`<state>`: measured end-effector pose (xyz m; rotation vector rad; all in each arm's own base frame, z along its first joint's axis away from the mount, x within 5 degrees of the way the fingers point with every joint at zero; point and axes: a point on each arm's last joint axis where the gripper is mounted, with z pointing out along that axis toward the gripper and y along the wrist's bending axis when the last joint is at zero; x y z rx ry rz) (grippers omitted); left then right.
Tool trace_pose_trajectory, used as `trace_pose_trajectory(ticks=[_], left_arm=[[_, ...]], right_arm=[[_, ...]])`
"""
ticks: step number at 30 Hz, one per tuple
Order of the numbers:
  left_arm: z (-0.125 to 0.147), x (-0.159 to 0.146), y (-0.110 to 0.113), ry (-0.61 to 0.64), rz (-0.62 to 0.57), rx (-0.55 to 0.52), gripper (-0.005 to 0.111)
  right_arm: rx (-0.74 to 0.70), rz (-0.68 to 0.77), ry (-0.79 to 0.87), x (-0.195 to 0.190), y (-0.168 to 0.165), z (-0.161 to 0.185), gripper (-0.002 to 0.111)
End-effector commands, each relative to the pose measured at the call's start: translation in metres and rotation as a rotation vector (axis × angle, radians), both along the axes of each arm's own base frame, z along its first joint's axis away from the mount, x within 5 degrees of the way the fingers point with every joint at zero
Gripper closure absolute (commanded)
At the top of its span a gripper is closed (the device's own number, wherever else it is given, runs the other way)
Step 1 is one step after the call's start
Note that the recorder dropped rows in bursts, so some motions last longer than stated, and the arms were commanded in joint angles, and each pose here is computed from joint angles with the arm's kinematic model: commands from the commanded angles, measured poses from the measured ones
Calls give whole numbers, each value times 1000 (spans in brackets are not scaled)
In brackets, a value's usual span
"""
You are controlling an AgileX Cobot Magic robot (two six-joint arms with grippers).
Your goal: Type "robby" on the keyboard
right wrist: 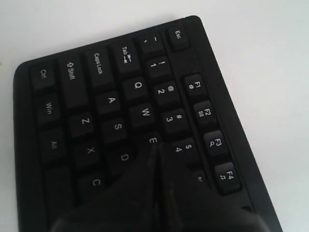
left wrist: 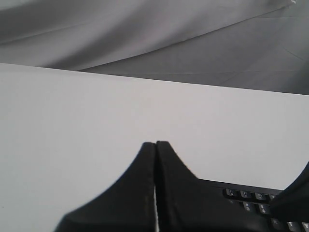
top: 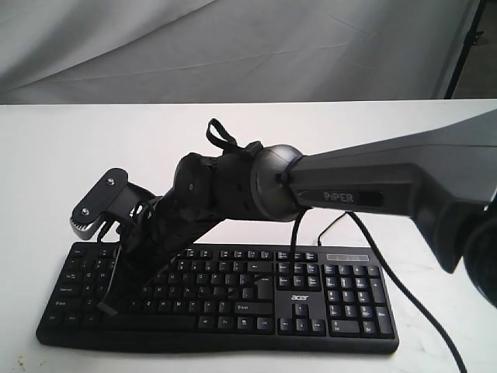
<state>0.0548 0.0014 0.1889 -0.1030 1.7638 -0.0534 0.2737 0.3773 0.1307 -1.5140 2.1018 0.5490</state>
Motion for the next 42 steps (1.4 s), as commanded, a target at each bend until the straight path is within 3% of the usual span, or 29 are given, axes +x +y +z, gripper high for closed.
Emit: trace_pose_trajectory(ticks=[1, 32, 42], left_arm=[[-1, 0, 0, -2, -4, -11, 107], [-1, 0, 0, -2, -4, -11, 107], [-1, 0, 0, -2, -4, -11, 107]], right_arm=[[-19, 21, -8, -2, -1, -3, 108], [-43, 17, -4, 0, -1, -19, 108], [-19, 14, -34, -2, -7, 29, 108]])
